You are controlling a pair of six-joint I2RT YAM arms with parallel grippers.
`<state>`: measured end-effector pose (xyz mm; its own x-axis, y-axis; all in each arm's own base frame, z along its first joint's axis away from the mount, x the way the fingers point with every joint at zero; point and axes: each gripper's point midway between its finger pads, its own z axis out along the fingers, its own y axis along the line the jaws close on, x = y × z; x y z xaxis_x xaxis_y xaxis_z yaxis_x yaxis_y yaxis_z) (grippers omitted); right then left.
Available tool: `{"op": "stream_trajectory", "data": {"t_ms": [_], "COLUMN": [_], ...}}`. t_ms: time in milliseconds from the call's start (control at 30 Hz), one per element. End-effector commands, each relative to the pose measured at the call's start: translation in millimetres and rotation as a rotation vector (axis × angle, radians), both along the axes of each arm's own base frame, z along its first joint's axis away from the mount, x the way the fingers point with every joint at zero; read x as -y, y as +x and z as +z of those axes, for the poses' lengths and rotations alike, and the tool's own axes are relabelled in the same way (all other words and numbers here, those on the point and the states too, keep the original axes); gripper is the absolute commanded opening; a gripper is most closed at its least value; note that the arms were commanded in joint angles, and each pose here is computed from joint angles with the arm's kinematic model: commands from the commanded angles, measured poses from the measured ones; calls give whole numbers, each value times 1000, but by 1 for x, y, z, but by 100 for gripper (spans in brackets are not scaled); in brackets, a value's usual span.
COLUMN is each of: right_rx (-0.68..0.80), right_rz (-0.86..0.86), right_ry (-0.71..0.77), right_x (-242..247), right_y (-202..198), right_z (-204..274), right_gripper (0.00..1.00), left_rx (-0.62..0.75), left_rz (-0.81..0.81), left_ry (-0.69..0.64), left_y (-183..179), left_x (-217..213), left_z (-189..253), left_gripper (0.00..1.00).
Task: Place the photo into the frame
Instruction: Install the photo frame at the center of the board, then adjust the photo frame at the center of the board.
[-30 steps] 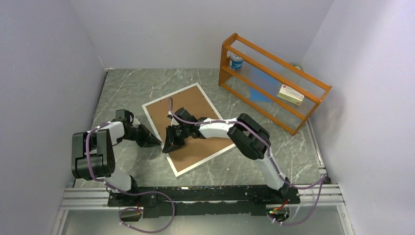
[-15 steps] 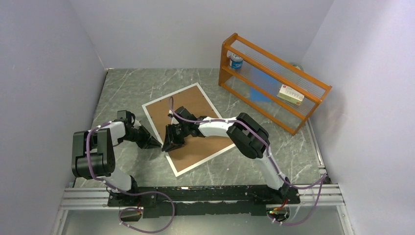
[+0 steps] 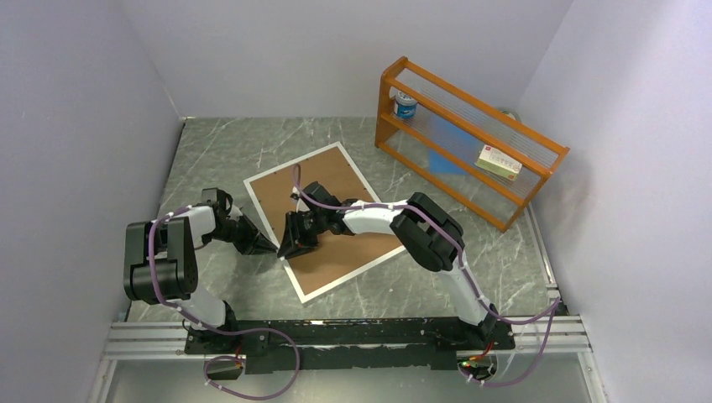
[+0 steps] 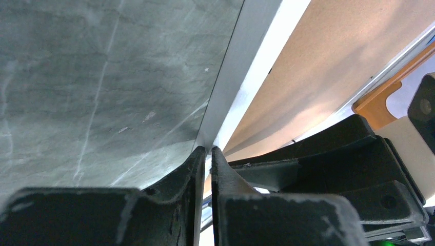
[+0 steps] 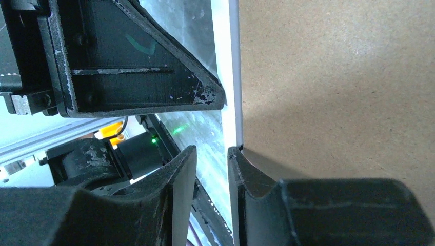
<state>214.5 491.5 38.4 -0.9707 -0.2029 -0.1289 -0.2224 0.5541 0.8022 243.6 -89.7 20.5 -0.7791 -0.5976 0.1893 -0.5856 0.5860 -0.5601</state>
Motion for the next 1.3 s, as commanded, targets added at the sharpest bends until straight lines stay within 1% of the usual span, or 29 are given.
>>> {"op": "stream_trajectory", "data": {"t_ms": [0,233,400,500,600,700,800,900,967,1033,1167,1267], "right_rx": [6,19,37,65,131,221,290,375,434,501,574,568], "right_rz": [-144,-186,-205,-210,-218,-229,-243,-296,-339,-429,-574,-641], "right_ry": [-328,-446,-483,-491,-466,-439,-398,-373,-395,-456,-586,-661], "right_x": [66,90,99,101,99,98,97,104,118,143,198,233], "right_y": [22,31,36,41,50,63,72,84,92,103,120,128], "right_z": [-86,-104,-106,-97,-73,-37,4,46,67,87,102,99], "right_gripper": [34,35,35,37,40,43,47,51,57,68,88,93], "left_rx": [-74,-87,-86,-74,-53,-23,12,55,81,102,152,167], "left_rz": [-17,0,4,5,11,14,23,31,28,23,21,36], "left_ry": [130,162,183,185,174,154,125,97,88,86,89,119], "left_y": [-16,-22,-22,-21,-19,-14,-7,0,6,11,23,29], "left_x": [-15,-19,-22,-23,-21,-18,-14,-10,-9,-9,-10,-15], "left_z": [-21,-25,-25,-23,-19,-15,-8,1,7,14,29,35], "left_gripper": [13,13,12,11,13,19,30,42,49,54,61,63]}}
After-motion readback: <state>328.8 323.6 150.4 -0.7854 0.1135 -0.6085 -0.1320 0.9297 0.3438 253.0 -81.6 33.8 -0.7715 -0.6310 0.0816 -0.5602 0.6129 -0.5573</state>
